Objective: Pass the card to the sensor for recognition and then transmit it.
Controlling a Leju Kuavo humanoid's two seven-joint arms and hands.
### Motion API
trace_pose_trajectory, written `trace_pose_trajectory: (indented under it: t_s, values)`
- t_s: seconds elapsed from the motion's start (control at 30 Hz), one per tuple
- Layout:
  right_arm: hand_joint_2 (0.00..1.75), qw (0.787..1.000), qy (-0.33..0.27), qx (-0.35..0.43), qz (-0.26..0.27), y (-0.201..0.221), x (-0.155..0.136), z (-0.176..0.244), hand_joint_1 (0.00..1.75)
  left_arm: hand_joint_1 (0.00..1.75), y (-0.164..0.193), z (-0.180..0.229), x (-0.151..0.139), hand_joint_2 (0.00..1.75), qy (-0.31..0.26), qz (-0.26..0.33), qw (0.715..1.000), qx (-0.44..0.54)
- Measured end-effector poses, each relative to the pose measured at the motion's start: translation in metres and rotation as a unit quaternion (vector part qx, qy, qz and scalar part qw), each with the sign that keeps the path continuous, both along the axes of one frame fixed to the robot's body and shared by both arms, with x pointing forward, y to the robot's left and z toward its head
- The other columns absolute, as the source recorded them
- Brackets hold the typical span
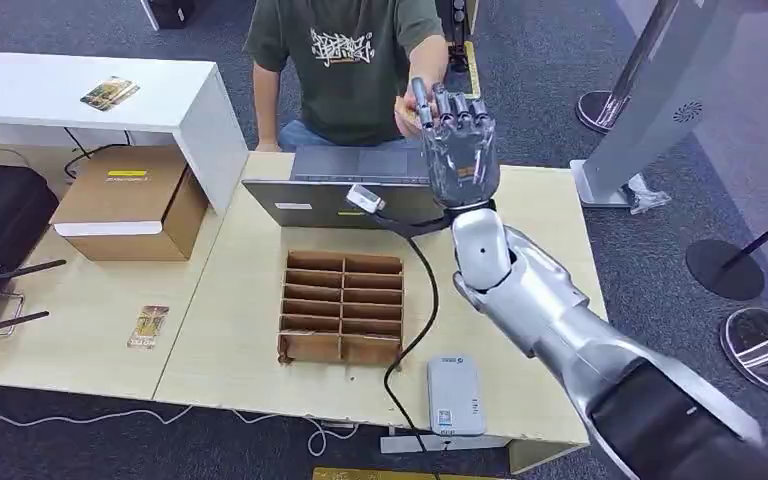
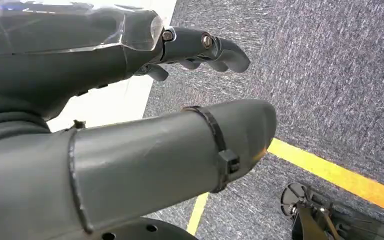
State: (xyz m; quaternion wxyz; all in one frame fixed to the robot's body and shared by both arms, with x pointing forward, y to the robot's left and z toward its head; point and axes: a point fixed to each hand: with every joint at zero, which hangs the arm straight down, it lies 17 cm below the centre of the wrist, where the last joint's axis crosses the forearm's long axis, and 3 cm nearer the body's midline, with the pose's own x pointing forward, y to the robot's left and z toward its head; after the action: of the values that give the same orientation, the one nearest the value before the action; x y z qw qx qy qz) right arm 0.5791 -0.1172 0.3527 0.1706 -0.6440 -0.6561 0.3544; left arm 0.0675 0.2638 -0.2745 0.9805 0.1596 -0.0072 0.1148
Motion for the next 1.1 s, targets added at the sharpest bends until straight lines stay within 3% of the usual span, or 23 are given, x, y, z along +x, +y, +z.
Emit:
trace_pose_trajectory:
  t_s: [0.43,1.1]
  values:
    - [1.75,1.000,0.000,0.010,-0.029,-0.025,0.008,0.003,0.00,0.00,0.000,0.000,-0.002,0.00,-0.001,-0.001,1.000,0.001]
    - [1.75,0.991,-0.019,-0.124,-0.053,-0.040,0.022,-0.009,0.00,0.00,0.003,-0.001,-0.007,0.00,0.002,0.003,1.000,0.001]
